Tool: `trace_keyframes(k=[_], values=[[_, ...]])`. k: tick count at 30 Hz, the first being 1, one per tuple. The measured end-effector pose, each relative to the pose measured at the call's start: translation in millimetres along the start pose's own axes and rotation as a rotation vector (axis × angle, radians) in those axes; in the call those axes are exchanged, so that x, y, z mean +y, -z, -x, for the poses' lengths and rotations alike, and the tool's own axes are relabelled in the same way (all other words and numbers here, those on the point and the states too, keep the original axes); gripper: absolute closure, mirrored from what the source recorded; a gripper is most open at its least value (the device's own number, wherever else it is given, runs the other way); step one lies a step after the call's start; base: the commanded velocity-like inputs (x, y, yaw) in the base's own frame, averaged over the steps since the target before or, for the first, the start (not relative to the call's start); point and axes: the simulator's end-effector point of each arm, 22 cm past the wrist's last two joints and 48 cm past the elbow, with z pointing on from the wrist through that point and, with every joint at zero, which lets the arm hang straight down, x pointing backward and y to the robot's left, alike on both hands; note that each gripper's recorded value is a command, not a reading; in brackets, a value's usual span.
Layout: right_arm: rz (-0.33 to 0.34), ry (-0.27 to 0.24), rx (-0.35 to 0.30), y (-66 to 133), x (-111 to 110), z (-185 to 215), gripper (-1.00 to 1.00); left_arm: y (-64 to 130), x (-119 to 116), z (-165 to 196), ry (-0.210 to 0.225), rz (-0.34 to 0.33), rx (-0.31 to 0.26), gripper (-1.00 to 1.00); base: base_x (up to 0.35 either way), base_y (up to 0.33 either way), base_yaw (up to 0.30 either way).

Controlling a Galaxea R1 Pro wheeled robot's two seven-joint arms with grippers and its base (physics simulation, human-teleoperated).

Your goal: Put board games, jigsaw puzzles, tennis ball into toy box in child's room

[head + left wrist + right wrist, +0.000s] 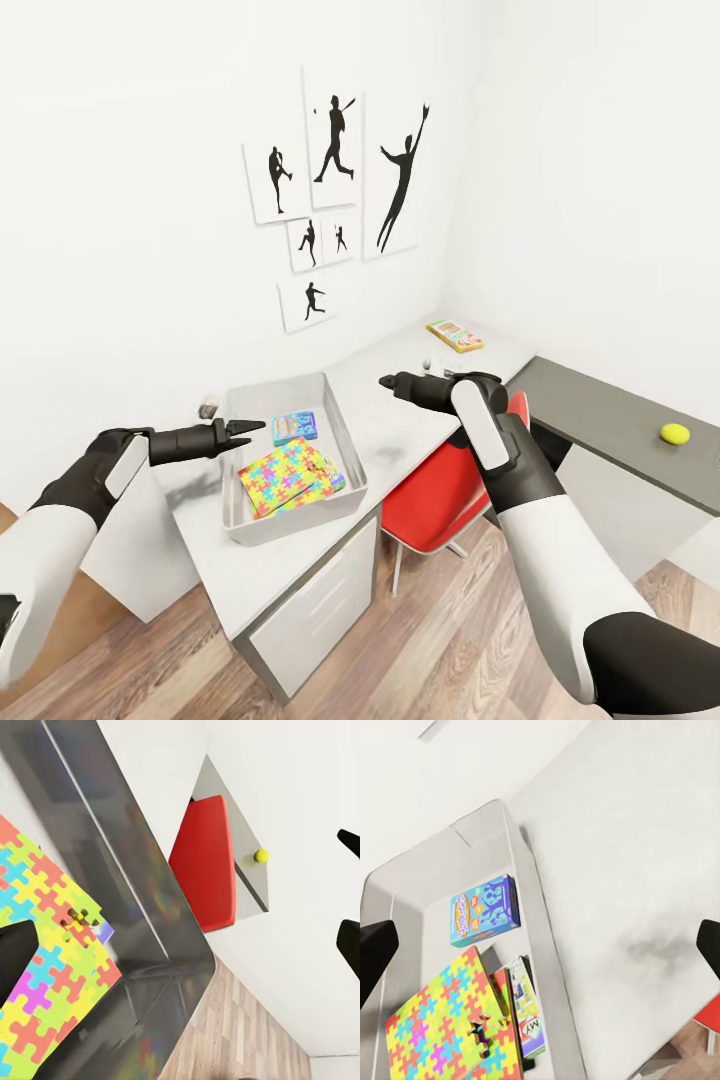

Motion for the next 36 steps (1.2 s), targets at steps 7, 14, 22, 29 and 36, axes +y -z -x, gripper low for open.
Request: trace_keyframes(k=[7,14,22,29,36], values=[[0.001,-0.001,0.001,-0.5,0.2,-0.8,-1.0,3.3,2.2,1.6,-0.001,0.005,-0.004,-1.0,0.0,-0.08,-0.003],[0.001,-0.001,0.0,0.9,1.0,-0.1,-1.0,4.9,0.0,3.0,-0.005,0.005,-0.005,-1.0,0.0,-0.053,-0.136],[-0.001,0.0,-0.002,3.8,2.2,1.5,-1.0,7.2,-4.6,5.6,-0.015,0.004,-0.01,-1.0,0.0,-0.005,-0.197],[0.001,0.002,-0.006,6.8,4.6,3.7,-1.0,9.5,-8.6,8.1,-0.021,0.002,-0.015,-1.0,0.0,-0.001,-0.174],[0.0,0.004,-0.007,7.4,5.0,4.3,-1.0,10.6,-8.9,8.8,-0.023,0.004,-0.016,-1.0,0.0,0.0,-0.031]])
